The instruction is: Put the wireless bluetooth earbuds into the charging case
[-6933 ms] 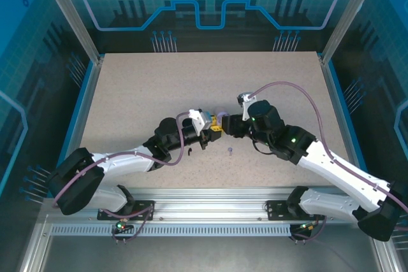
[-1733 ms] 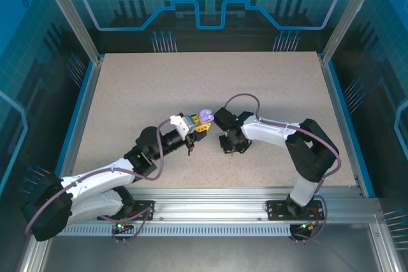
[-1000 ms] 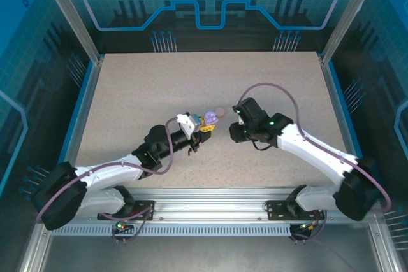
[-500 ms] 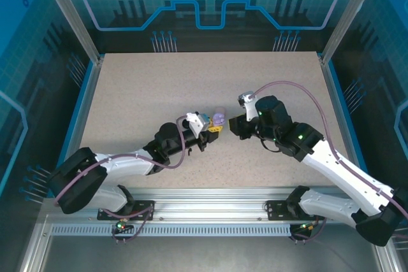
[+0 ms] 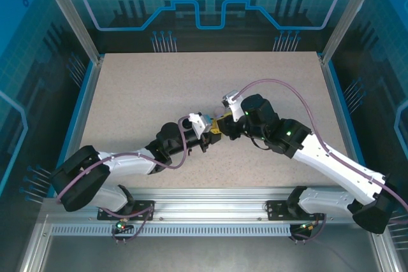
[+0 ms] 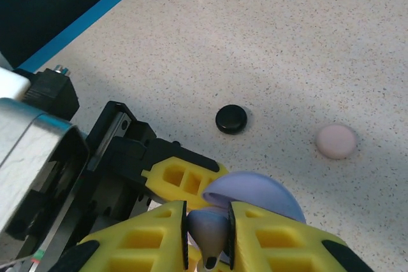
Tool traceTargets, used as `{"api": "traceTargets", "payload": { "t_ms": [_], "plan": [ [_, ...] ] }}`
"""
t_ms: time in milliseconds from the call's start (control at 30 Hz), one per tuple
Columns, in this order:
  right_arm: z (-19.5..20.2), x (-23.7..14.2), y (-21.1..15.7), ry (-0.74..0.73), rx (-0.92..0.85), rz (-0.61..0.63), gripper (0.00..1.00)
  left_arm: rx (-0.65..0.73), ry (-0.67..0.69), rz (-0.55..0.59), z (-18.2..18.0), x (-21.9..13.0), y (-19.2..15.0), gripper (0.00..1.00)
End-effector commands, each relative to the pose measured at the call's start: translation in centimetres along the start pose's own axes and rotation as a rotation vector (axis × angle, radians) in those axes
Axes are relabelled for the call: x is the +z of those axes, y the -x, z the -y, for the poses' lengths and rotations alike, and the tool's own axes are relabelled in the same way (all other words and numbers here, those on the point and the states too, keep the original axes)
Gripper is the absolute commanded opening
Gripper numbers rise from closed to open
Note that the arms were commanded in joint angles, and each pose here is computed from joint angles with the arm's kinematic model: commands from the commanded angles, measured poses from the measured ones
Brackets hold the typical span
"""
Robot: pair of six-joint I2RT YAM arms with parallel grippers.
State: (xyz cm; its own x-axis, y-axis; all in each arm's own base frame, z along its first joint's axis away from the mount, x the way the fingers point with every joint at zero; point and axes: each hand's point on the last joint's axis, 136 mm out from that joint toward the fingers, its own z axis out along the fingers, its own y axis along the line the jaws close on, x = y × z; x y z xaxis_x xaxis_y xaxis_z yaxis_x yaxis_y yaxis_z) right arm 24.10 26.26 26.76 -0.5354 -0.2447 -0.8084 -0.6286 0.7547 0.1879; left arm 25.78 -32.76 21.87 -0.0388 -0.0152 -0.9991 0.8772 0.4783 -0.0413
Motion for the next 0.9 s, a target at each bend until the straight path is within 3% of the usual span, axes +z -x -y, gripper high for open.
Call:
{"api": "traceTargets", "payload": {
  "t_ms": [0, 867],
  "plan": [
    [-0.3, -0.2, 1.9, -0.01, -0.038, 0.06, 0.22, 0.011, -0.044, 0.074, 0.9, 0.3, 2.5, 0.02],
    [0.4, 1.1, -1.3, -0.021, -0.035, -0.012, 0.23, 0.007, -0.035, 0.099, 0.9, -0.1, 3.5, 0.02]
  ]
}}
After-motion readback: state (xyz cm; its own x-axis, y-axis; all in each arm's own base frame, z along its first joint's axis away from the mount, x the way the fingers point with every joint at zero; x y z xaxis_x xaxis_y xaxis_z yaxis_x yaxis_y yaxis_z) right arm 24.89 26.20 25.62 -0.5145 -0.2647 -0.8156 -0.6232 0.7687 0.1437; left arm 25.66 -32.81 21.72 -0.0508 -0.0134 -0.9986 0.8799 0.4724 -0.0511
